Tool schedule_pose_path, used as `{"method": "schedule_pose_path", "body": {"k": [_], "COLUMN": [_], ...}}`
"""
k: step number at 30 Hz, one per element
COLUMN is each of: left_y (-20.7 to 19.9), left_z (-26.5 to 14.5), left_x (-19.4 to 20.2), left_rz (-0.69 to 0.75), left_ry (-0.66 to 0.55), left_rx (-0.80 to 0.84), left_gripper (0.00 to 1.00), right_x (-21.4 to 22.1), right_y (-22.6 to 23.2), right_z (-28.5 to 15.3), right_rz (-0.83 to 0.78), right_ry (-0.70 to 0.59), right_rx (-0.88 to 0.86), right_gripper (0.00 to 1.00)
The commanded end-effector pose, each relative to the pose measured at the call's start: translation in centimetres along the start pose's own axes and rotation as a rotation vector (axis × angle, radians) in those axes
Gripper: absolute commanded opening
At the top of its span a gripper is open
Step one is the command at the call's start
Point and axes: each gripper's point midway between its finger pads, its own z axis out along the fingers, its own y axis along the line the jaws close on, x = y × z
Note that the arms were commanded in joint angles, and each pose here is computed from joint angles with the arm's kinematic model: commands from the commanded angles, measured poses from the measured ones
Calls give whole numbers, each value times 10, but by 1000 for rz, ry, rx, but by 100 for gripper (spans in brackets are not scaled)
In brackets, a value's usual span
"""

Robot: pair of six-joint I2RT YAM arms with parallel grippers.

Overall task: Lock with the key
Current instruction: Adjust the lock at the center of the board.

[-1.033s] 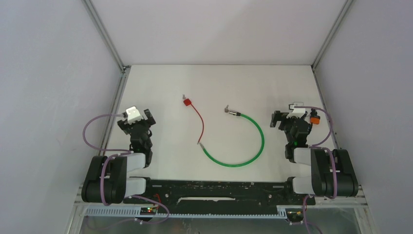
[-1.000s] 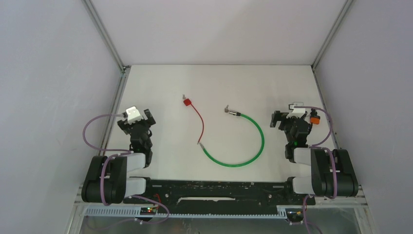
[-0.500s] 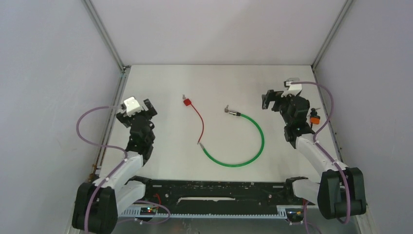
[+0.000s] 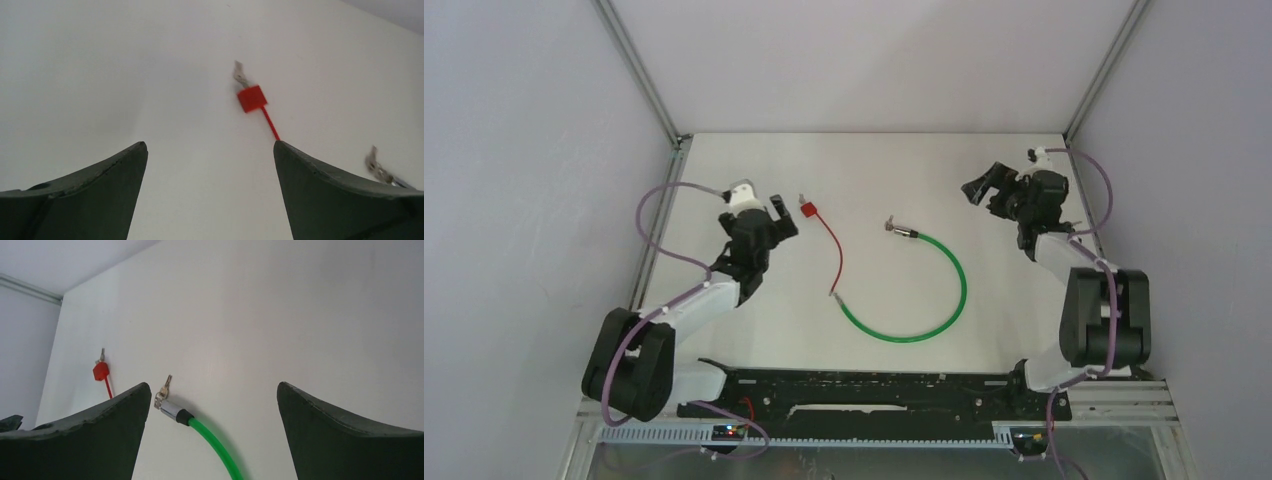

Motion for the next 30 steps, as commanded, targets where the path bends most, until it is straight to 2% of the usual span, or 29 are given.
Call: {"method": "schedule_pose_path", "body": {"k": [1, 6, 12, 15, 19, 25, 30], "left_y": [-52, -66, -70, -76, -93, -99, -99], "left_z": [-12, -11, -6, -8, -9, -9, -7], "left_x": [-17, 7, 11, 14, 24, 27, 31], "left_rz": [-3, 6, 24, 23, 51, 74, 82], "left_ry": [-46, 10, 45, 52, 86, 108, 119], "left_rx": [128, 183, 171, 215, 312, 344, 344], "left_gripper": [100, 100, 100, 100, 100, 100, 100], "right_x": [11, 48, 75, 105, 142, 152, 147], "right_y": [40, 55, 88, 98, 106, 98, 68], "right_z": [25, 43, 46, 57, 68, 60, 59], "right_rz": [-25, -265, -331, -360, -371, -554, -543], "right_ry": [65, 153, 229, 321, 427, 369, 380], "right_rx": [-98, 37, -136, -109, 9, 213, 328], "right_gripper": [100, 100, 99, 98, 90, 91, 90]}}
